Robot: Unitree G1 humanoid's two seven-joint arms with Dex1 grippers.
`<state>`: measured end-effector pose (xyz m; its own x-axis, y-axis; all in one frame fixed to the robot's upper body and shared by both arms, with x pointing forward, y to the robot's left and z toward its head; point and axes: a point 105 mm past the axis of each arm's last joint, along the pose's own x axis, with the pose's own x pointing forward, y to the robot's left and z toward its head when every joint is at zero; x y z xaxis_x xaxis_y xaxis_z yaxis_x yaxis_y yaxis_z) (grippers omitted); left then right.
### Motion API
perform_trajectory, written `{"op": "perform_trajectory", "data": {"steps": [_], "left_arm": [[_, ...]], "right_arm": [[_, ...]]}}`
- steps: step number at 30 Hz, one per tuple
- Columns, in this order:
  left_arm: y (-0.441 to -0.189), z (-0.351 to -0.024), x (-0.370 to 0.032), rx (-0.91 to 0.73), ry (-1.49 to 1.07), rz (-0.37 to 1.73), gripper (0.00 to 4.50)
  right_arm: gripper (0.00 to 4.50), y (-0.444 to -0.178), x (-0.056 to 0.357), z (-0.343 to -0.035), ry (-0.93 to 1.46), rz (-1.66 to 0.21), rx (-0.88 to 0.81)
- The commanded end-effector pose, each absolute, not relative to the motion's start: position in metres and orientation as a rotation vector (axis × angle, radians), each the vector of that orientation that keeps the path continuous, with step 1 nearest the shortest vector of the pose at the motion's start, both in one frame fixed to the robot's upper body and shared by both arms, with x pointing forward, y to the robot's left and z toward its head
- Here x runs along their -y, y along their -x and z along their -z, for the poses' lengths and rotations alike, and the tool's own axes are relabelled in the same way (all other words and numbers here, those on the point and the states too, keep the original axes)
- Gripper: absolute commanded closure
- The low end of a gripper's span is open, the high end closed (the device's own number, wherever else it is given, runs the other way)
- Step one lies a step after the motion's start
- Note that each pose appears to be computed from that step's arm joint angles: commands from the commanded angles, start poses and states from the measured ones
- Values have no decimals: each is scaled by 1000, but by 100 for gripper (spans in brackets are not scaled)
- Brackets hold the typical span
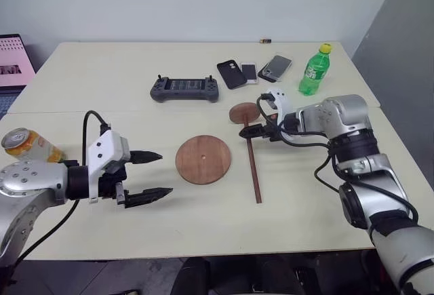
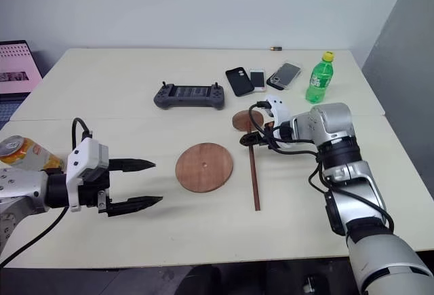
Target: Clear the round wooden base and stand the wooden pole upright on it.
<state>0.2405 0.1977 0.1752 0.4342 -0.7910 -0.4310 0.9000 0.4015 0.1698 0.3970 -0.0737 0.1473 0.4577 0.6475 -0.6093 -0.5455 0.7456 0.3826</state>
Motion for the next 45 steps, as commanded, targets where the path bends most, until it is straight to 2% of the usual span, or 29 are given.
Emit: {"op": "perform_trajectory", "data": {"steps": [1, 9, 16, 27, 29, 33, 36, 40, 42, 45], "left_arm": [[-241, -180, -191, -267, -435, 1122, 5], [-243, -175, -180, -257, -426, 1152, 5], [-245, -172, -177, -258, -432, 1162, 0], [-246, -170, -177, -272, -445, 1184, 0], [-246, -170, -178, -275, -451, 1185, 0], [-248, -170, -180, -277, -462, 1185, 0], [-248, -172, -183, -279, -466, 1180, 0], [-247, -175, -193, -290, -469, 1149, 0], [-247, -177, -202, -298, -471, 1113, 0], [-244, -180, -219, -297, -458, 1020, 0]], "right_arm": [[0, -404, 63, -157, -133, -786, -800], [0, -405, 51, -155, -170, -840, -848], [142, -404, 48, -149, -201, -851, -875], [409, -402, 47, -154, -275, -876, -877], [427, -403, 47, -156, -285, -878, -871], [427, -403, 46, -164, -325, -890, -852], [427, -406, 42, -182, -367, -913, -778], [427, -410, 32, -221, -379, -994, -582], [427, -405, 23, -243, -317, -1060, -423], [427, -382, 7, -283, -190, -1134, -22]]}}
